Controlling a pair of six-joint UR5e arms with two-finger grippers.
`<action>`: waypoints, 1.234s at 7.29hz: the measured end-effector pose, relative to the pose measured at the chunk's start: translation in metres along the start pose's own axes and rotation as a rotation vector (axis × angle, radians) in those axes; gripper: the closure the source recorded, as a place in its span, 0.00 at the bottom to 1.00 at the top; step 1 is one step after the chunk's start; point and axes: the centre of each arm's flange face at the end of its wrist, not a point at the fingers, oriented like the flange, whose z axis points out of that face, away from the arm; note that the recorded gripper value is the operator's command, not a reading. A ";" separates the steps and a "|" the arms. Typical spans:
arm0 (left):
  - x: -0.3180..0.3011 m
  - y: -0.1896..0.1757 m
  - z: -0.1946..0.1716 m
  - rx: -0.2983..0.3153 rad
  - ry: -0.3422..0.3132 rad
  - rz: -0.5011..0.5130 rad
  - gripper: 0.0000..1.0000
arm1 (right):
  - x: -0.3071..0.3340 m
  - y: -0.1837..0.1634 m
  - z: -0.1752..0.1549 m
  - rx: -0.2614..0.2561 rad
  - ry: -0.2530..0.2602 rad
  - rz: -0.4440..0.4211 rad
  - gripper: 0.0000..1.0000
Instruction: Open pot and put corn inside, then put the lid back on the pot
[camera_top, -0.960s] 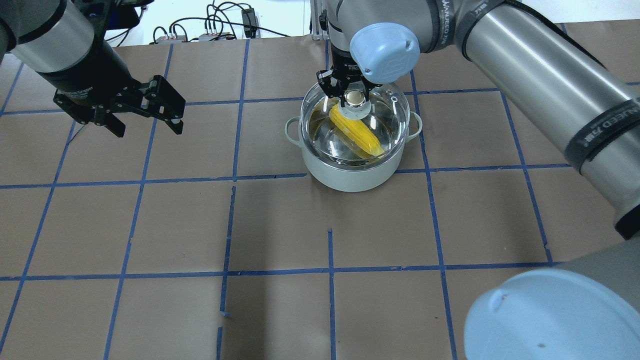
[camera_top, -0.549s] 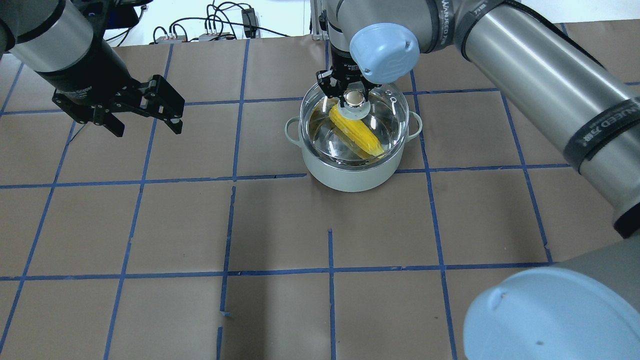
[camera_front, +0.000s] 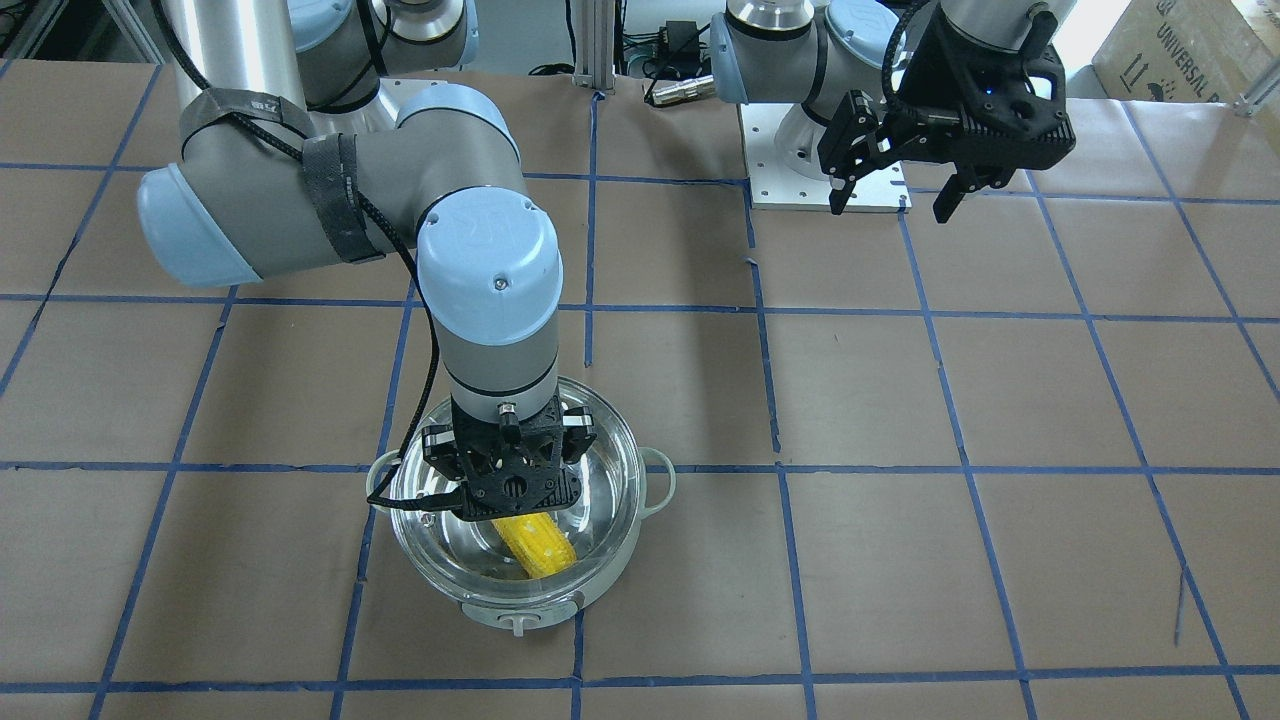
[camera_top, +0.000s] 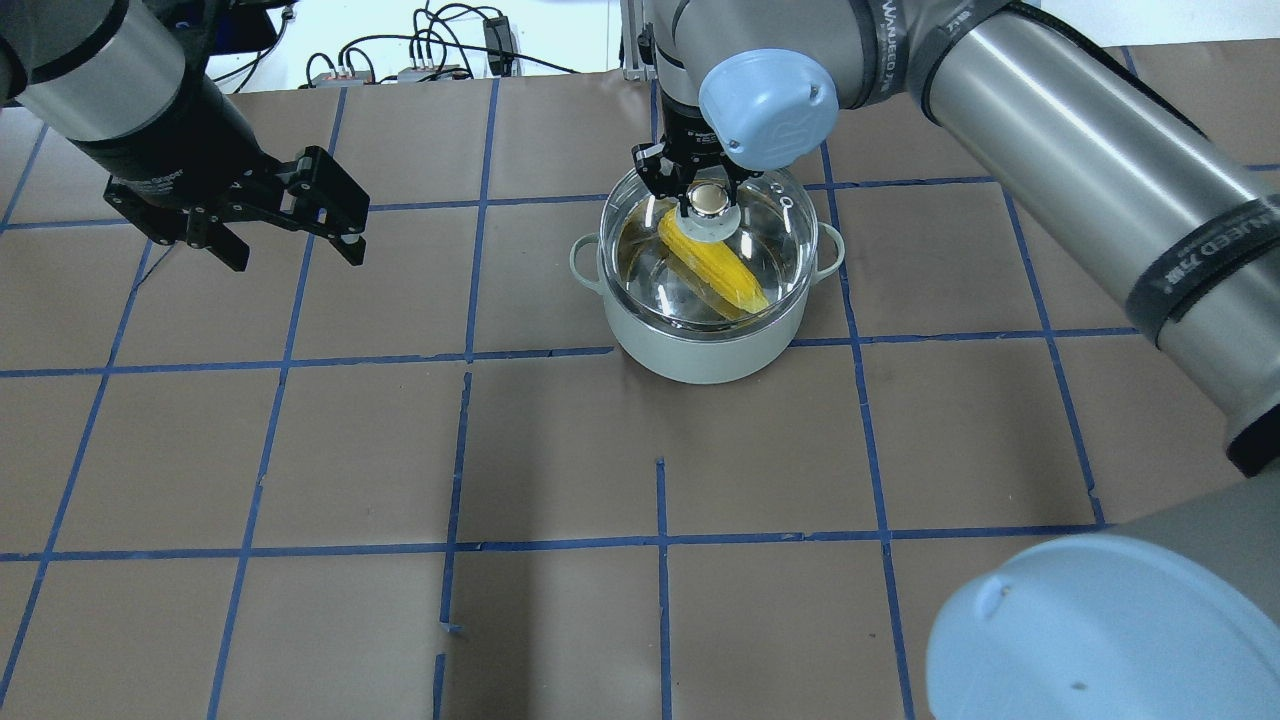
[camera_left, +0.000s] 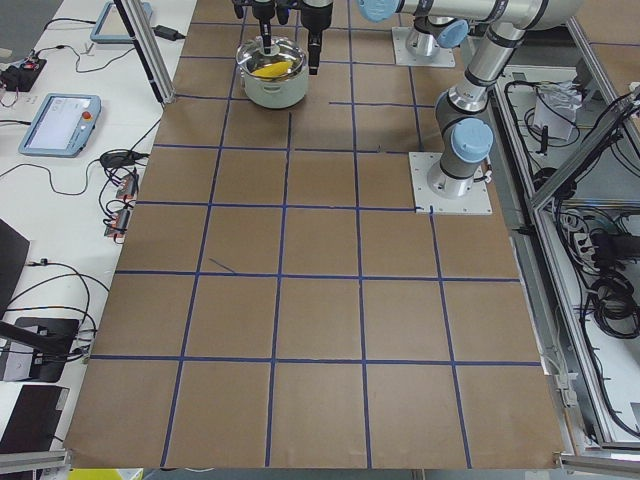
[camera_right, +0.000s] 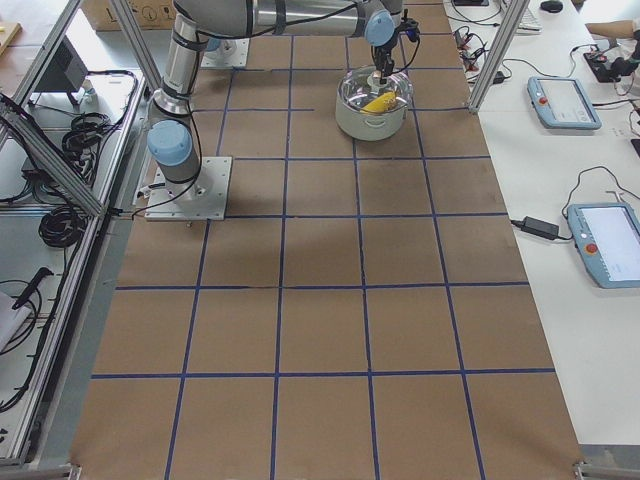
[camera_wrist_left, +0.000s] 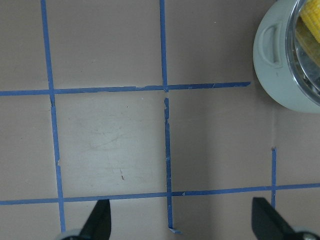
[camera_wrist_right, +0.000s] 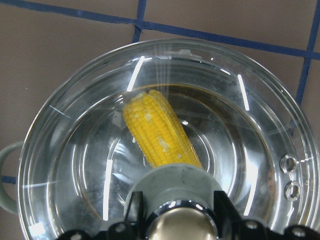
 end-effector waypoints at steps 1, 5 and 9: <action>0.000 0.001 -0.001 0.003 -0.001 -0.006 0.00 | 0.000 0.001 0.000 -0.005 0.001 -0.001 0.61; 0.000 0.001 -0.002 0.004 0.001 -0.009 0.00 | -0.002 0.002 0.000 -0.016 0.000 -0.004 0.61; 0.000 -0.003 -0.002 0.011 0.003 -0.008 0.00 | -0.002 0.004 0.002 -0.024 0.001 -0.004 0.61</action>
